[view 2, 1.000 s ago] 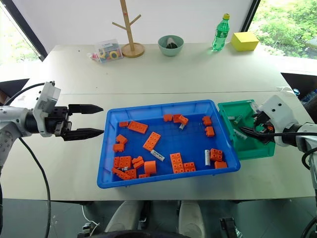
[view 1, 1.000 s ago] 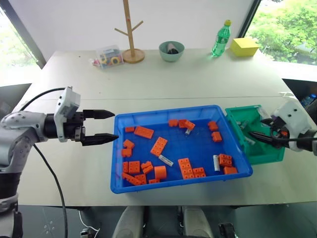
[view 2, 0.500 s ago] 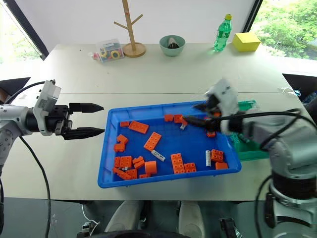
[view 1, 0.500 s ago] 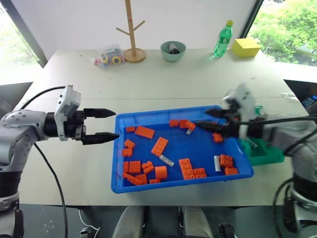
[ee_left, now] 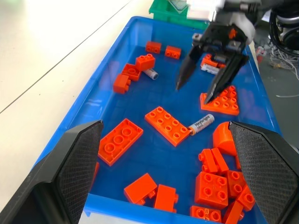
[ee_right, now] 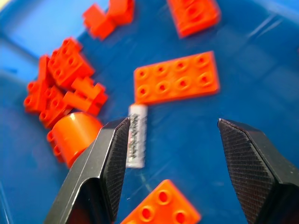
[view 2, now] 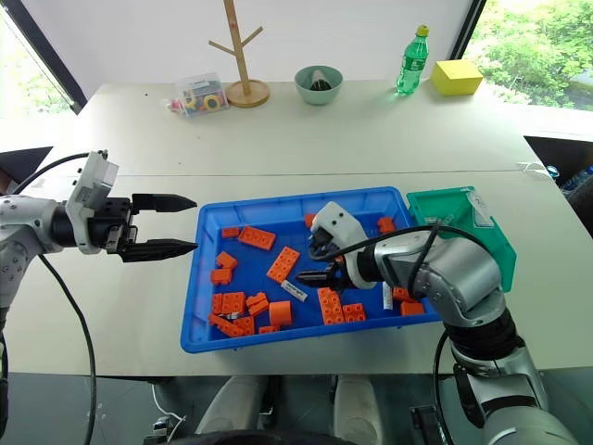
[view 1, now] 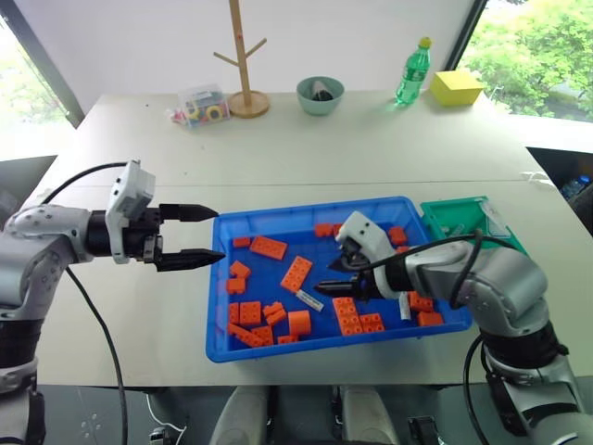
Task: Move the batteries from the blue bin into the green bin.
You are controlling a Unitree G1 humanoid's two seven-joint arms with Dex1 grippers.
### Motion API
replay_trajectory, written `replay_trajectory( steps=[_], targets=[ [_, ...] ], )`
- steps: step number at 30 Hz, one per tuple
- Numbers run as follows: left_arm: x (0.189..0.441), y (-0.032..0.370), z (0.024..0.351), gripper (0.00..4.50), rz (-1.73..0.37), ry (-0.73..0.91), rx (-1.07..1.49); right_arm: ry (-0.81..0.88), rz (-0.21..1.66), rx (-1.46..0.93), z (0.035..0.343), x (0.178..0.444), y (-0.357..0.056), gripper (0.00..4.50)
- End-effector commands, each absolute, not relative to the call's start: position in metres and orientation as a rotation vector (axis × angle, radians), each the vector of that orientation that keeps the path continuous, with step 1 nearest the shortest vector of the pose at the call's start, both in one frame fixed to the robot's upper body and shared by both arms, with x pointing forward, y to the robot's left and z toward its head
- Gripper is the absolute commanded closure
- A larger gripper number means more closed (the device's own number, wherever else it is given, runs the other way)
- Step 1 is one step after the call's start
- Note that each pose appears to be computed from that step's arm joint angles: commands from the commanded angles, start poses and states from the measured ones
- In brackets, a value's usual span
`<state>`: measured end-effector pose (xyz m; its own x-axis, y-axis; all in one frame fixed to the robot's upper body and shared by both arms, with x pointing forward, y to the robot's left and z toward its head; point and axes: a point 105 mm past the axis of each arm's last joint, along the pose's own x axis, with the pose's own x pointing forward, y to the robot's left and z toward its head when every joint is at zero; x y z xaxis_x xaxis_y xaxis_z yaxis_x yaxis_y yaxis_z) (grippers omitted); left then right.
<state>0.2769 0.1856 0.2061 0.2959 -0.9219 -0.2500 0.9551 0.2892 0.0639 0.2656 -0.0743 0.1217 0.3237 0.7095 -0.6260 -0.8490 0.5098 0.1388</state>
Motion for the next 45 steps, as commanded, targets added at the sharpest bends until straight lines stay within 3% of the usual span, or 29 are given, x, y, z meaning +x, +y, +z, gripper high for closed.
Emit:
replay_trajectory(
  steps=[1, 8, 14, 17, 21, 22, 25, 28, 32, 34, 39, 44, 45],
  targets=[
    [0.274, 0.185, 0.213, 0.0, -1.266, 0.157, 0.251, 0.677, 1.083, -0.255, 0.12, 0.264, -0.066, 1.45],
    [0.274, 0.185, 0.213, 0.0, -1.274, 0.159, 0.256, 0.695, 1.149, -0.302, 0.106, 0.26, -0.054, 1.45],
    [0.275, 0.185, 0.215, 0.0, -1.273, 0.155, 0.259, 0.663, 1.106, -0.402, 0.093, 0.273, -0.056, 1.45],
    [0.277, 0.185, 0.217, 0.0, -1.272, 0.151, 0.26, 0.665, 1.102, -0.43, 0.087, 0.274, -0.062, 2.17],
    [0.278, 0.183, 0.217, 0.0, -1.278, 0.15, 0.257, 0.648, 1.11, -0.414, 0.094, 0.274, -0.063, 4.2],
    [0.278, 0.182, 0.217, 0.0, -1.283, 0.15, 0.255, 0.641, 1.117, -0.399, 0.098, 0.273, -0.062, 4.42],
    [0.277, 0.18, 0.216, 0.0, -1.296, 0.151, 0.25, 0.6, 1.121, -0.368, 0.113, 0.275, -0.062, 4.42],
    [0.277, 0.177, 0.215, 0.0, -1.31, 0.15, 0.248, 0.504, 1.099, -0.306, 0.151, 0.284, -0.07, 4.42],
    [0.276, 0.174, 0.214, 0.0, -1.323, 0.148, 0.241, 0.379, 0.909, -0.277, 0.209, 0.304, -0.122, 4.42],
    [0.276, 0.173, 0.214, 0.0, -1.325, 0.146, 0.24, 0.378, 0.73, -0.336, 0.222, 0.311, -0.175, 4.42],
    [0.279, 0.171, 0.211, 0.0, -1.33, 0.135, 0.234, 0.488, 0.454, -0.38, 0.218, 0.3, -0.269, 4.42],
    [0.282, 0.169, 0.211, 0.0, -1.334, 0.123, 0.234, 0.557, 0.387, -0.403, 0.194, 0.288, -0.293, 4.42],
    [0.283, 0.169, 0.211, 0.0, -1.336, 0.12, 0.233, 0.558, 0.374, -0.397, 0.19, 0.288, -0.295, 3.92]
  ],
)
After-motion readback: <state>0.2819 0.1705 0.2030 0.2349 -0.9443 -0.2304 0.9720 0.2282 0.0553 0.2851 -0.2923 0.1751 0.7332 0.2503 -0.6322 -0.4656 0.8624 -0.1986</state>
